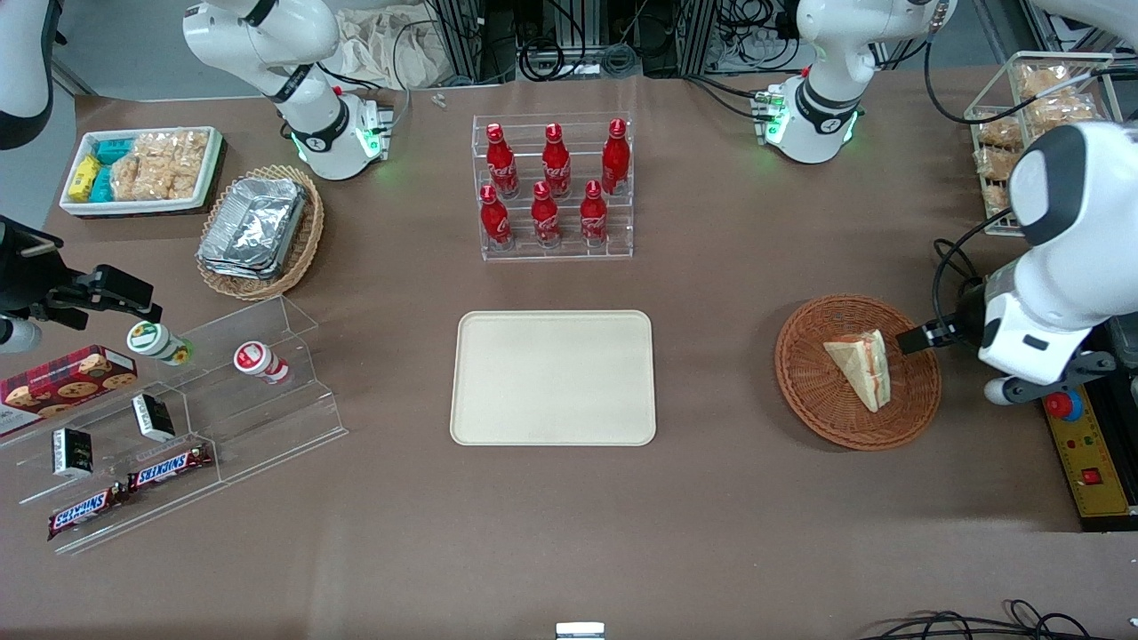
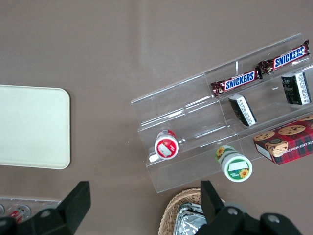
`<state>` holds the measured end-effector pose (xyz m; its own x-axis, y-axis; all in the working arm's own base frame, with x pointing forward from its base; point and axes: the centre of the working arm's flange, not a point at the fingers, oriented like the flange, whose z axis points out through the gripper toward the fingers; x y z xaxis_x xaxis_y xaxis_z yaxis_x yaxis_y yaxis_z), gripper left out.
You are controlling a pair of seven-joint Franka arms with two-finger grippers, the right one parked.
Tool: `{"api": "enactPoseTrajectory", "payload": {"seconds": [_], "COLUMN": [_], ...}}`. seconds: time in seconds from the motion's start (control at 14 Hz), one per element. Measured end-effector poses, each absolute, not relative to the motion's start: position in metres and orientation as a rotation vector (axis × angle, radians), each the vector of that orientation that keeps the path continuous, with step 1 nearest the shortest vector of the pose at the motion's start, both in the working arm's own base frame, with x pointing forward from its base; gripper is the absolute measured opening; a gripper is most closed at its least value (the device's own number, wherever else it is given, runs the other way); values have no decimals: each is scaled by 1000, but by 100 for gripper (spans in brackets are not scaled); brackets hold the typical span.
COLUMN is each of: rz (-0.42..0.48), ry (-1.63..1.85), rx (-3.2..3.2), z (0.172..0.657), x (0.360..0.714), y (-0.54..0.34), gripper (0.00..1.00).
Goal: Place sandwich from basket to tray
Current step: 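Lower the left gripper onto the sandwich in the basket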
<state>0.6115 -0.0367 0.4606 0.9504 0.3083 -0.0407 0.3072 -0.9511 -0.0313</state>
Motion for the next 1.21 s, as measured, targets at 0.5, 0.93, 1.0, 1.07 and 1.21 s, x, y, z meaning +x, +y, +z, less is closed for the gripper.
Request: {"api": "enactPoseTrajectory", "payload": {"seconds": [0.5, 0.93, 1.0, 1.07, 1.21], "rz": [10, 59, 67, 75, 91], "ry": [-691, -760, -770, -772, -770], "rx": [-3058, -3034, -3031, -3030, -3030], "z": [331, 283, 277, 271, 260], "x": [583, 573, 573, 572, 572], "y": [-31, -6, -3, -2, -3], "gripper": [100, 100, 100, 100, 100]}}
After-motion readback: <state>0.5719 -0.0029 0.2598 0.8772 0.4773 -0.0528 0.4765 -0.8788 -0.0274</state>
